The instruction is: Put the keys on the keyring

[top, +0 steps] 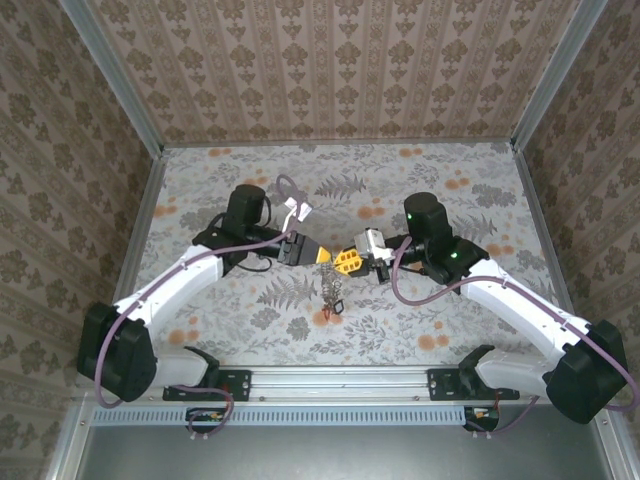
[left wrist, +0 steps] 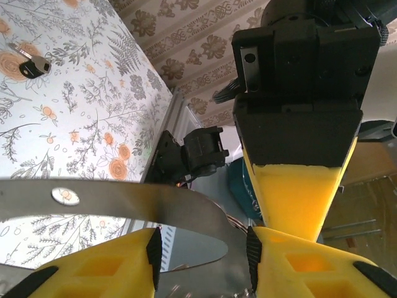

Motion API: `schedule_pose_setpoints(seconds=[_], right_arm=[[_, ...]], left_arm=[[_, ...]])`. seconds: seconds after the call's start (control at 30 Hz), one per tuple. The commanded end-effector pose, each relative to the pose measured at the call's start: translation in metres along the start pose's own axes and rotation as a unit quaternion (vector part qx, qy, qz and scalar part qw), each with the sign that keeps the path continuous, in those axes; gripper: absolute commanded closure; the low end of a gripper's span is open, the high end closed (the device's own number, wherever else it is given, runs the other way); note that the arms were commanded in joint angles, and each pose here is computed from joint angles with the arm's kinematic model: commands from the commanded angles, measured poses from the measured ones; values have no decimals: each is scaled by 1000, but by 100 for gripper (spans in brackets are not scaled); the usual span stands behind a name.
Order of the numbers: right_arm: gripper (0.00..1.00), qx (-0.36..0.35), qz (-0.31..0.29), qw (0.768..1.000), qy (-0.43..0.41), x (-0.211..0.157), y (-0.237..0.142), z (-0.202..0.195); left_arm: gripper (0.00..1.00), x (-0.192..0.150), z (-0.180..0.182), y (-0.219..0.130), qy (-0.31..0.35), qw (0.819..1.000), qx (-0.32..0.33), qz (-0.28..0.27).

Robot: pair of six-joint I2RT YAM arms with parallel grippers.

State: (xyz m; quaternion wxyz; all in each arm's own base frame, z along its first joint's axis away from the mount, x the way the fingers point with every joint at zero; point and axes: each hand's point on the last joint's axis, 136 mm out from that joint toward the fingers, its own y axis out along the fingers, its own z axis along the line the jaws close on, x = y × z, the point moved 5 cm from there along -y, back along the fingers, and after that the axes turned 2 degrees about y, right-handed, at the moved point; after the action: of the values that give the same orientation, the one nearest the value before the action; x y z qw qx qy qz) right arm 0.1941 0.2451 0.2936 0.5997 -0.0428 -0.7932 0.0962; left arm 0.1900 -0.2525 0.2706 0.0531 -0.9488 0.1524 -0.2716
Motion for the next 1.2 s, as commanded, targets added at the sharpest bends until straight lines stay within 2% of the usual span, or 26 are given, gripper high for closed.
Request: schedule_pose_setpoints(seconds=[0.0,0.07,0.17,0.27,0.37,0.53,0.63,0.77,0.87,0.97,1.17], right_arm=[[100,-7,1,1000,-23,8,-1,-4],[100,-22,9,1000,-13,8,-1,-8],[100,-63,45,996,50,6,-2,-26],[100,-68,63,992,90,5,-1,-32],[100,-83,54,990,102,4,-1,-34],[100,-82,52,988,118,1,2,-36],[100,-75,44,990,113,1,2,-33],[100,-66,39,991,114,3,2,-31],[100,-58,35,991,117,4,3,-30],[100,-53,28,991,118,5,4,-30],[100,-49,17,993,108,8,5,-30]], left_arm=[[52,11,-9,-3,17,1000,8,-13],[45,10,-8,-9,20,999,18,-21],[39,11,-7,-21,25,999,23,-32],[33,12,-11,-40,46,997,32,-55],[31,13,-23,-56,94,992,31,-72],[32,9,-33,-58,168,982,56,-60],[39,9,-42,-55,259,961,78,-61],[49,-1,-58,-46,416,900,118,-59],[53,0,-62,-43,469,868,147,-69],[57,2,-58,-38,482,859,168,-49],[63,4,-47,-24,483,859,169,-2]])
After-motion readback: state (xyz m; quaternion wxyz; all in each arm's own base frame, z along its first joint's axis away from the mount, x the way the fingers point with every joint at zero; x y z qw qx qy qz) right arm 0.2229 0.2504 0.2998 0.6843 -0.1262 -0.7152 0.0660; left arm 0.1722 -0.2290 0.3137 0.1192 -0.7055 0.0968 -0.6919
